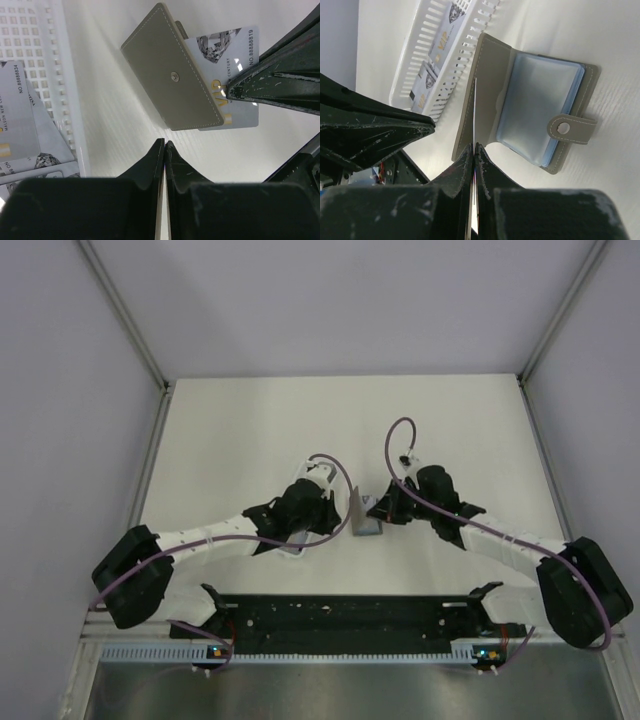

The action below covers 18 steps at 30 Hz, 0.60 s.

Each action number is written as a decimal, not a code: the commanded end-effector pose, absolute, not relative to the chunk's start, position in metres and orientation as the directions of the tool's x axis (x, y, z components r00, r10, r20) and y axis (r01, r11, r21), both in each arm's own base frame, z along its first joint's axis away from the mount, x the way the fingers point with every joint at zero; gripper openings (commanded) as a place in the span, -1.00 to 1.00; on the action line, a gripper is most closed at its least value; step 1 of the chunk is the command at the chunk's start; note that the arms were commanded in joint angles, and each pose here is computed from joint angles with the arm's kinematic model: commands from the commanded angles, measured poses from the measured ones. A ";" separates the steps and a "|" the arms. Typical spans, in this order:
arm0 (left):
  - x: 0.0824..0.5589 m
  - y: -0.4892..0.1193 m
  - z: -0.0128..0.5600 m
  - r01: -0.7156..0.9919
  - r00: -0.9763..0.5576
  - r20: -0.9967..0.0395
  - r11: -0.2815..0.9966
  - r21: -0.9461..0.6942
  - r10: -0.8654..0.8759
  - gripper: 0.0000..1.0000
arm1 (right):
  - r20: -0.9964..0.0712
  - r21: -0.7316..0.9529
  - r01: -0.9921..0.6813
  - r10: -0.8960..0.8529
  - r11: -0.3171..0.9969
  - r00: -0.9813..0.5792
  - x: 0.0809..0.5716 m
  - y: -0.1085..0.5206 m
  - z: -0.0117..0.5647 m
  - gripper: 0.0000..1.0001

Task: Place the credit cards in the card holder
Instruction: Open the card holder at the center of the board.

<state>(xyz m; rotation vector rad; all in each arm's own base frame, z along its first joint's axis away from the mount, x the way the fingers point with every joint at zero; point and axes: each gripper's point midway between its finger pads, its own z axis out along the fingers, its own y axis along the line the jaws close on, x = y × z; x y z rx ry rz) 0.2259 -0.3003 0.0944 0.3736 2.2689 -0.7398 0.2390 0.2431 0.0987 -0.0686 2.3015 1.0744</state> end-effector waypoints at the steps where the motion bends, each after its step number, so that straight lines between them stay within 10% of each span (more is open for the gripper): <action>1: 0.233 -0.302 0.105 0.451 -0.681 -0.732 0.798 -0.400 0.018 -0.90 | -0.577 0.702 -0.355 0.200 0.617 -0.792 0.250 0.265 0.127 -1.00; 18: 0.231 -0.312 0.168 0.552 -0.588 -0.808 0.711 -0.436 -0.039 -1.00 | -0.575 0.686 -0.370 0.156 0.626 -0.803 0.253 0.289 0.119 -1.00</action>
